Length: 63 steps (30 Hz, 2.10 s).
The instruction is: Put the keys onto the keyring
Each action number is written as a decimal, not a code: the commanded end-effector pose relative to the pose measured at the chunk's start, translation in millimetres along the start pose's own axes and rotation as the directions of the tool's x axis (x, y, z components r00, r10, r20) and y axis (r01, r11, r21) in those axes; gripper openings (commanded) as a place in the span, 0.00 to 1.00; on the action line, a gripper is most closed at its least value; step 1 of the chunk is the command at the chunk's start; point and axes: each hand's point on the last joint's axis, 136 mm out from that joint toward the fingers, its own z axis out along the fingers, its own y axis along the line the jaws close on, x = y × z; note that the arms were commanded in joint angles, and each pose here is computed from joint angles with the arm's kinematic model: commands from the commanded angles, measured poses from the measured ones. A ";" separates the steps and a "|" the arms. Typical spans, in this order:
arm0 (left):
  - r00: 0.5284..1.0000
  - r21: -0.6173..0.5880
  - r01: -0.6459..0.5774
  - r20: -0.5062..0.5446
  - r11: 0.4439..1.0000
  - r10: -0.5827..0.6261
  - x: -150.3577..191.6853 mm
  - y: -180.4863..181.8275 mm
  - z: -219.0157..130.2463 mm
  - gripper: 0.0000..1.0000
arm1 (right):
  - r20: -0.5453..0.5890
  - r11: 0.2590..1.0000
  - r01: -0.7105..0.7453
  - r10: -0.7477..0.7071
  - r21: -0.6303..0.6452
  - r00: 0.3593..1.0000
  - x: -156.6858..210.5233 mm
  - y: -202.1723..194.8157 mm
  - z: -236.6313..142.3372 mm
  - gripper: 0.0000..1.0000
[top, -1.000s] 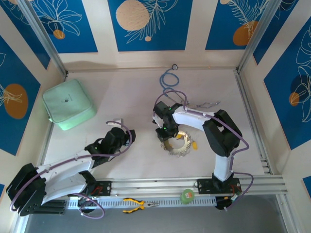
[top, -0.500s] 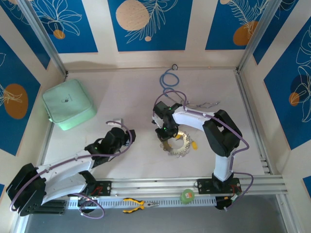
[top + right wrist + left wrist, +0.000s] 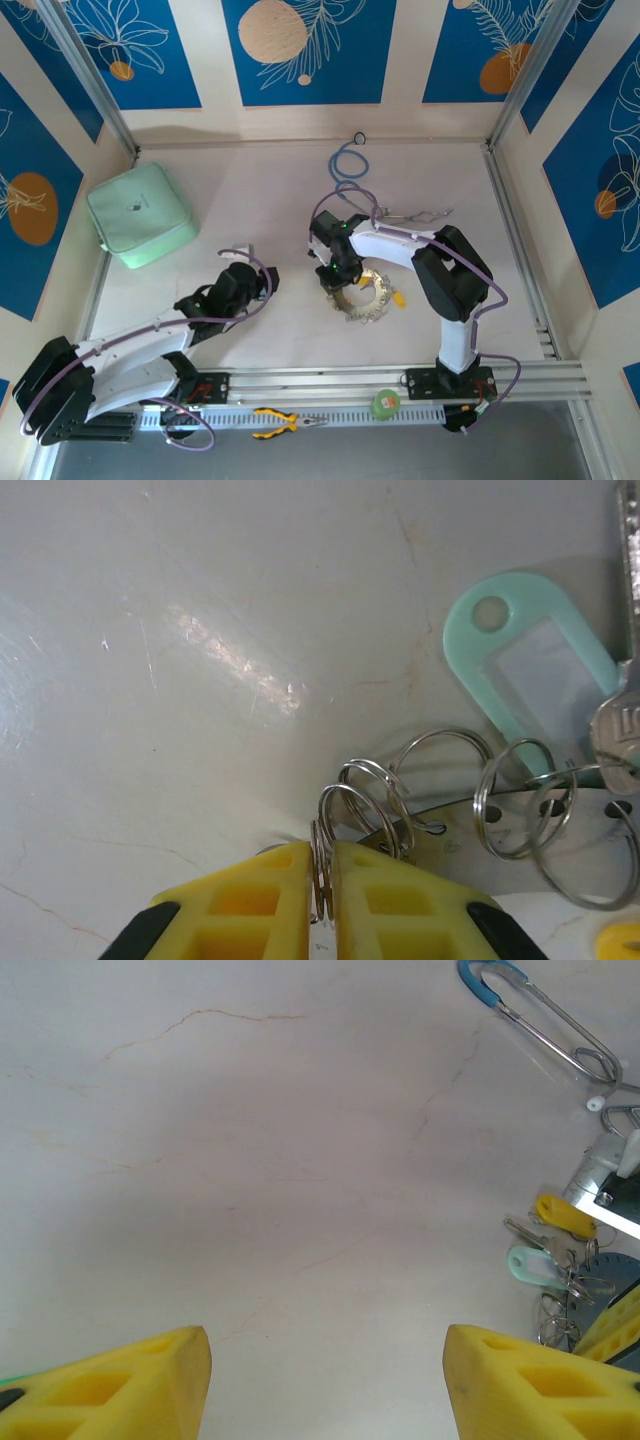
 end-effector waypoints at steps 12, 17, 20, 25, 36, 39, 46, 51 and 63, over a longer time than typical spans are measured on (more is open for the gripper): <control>0.998 -0.024 -0.027 0.055 0.999 0.028 -16.6 2.8 -7.6 0.63 | 0.089 0.999 0.038 -0.041 0.031 0.995 -7.9 3.3 -24.8 0.00; 0.990 0.007 -0.086 0.109 0.996 0.085 -32.1 -6.8 -14.2 0.63 | 0.259 0.995 0.082 -0.092 0.049 0.961 -20.4 7.4 -61.9 0.00; 0.975 0.058 -0.161 0.164 0.985 0.149 -46.6 -21.9 -20.2 0.64 | 0.353 0.992 0.115 -0.126 0.052 0.927 -25.9 9.3 -80.8 0.00; 0.906 0.153 -0.357 0.295 0.921 0.302 -74.0 -57.9 -36.4 0.66 | 0.569 0.980 0.195 -0.177 0.030 0.803 -37.5 15.9 -121.4 0.00; 0.644 0.128 -0.739 0.425 0.662 0.636 -105.6 -110.5 -52.2 0.66 | 0.814 0.881 0.466 -0.325 0.076 0.481 -50.9 32.2 -189.4 0.00; 0.572 0.136 -0.804 0.442 0.578 0.691 -104.5 -122.3 -52.7 0.63 | 0.821 0.846 0.517 -0.383 0.129 0.422 -52.2 33.5 -196.6 0.00; 0.450 0.189 -0.890 0.514 0.415 0.730 -93.2 -144.0 -61.9 0.63 | 0.830 0.753 0.615 -0.485 0.235 0.277 -41.6 39.3 -207.3 0.00; 0.347 0.275 -0.936 0.612 0.220 0.711 -65.0 -162.9 -75.6 0.40 | 0.818 0.684 0.663 -0.544 0.306 0.184 -29.6 48.1 -204.8 0.00; 0.340 0.311 -0.933 0.595 0.181 0.728 -44.1 -158.9 -62.5 0.28 | 0.773 0.580 0.762 -0.610 0.289 0.171 -12.5 64.4 -187.0 0.00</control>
